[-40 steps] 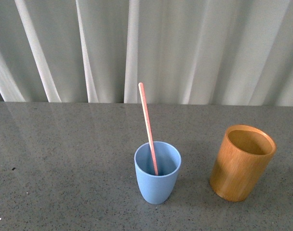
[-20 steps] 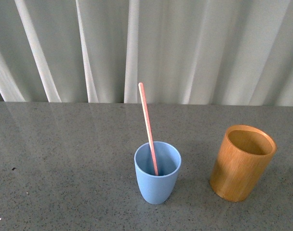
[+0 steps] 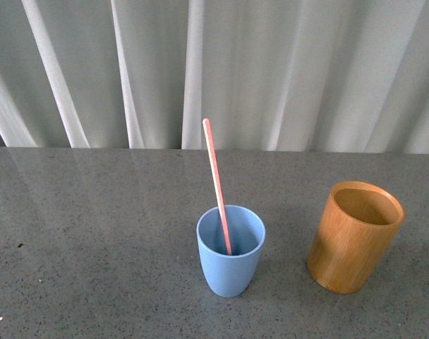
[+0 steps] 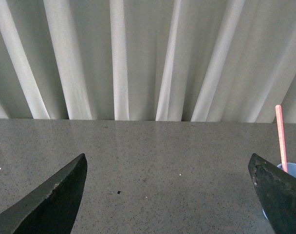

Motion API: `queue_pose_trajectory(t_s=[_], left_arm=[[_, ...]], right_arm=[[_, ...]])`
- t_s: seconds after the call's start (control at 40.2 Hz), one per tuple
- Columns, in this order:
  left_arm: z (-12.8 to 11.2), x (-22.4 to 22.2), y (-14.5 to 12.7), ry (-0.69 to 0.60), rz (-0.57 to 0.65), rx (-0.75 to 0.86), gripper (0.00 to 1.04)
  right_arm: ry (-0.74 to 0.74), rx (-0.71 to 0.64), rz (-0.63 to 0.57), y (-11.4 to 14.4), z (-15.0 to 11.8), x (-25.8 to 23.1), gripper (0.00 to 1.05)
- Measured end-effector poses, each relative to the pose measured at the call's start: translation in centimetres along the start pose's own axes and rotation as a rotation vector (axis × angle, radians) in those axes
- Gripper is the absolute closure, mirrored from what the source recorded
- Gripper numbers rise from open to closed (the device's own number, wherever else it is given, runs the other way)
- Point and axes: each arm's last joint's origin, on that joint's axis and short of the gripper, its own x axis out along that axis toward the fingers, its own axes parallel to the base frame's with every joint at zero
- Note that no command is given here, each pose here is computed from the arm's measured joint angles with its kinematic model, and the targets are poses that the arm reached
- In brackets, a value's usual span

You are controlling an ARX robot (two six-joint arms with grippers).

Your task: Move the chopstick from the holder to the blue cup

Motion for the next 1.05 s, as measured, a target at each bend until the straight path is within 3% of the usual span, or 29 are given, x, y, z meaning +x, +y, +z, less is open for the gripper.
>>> queue_pose_trajectory(t_s=[0.075, 1.045], left_arm=[[0.00, 0.00, 0.00, 0.000, 0.000, 0.000, 0.07], [0.00, 0.00, 0.00, 0.000, 0.000, 0.000, 0.07]], right_arm=[[0.000, 0.001, 0.000, 0.00, 0.00, 0.00, 0.08], [0.000, 0.001, 0.000, 0.00, 0.00, 0.00, 0.10]])
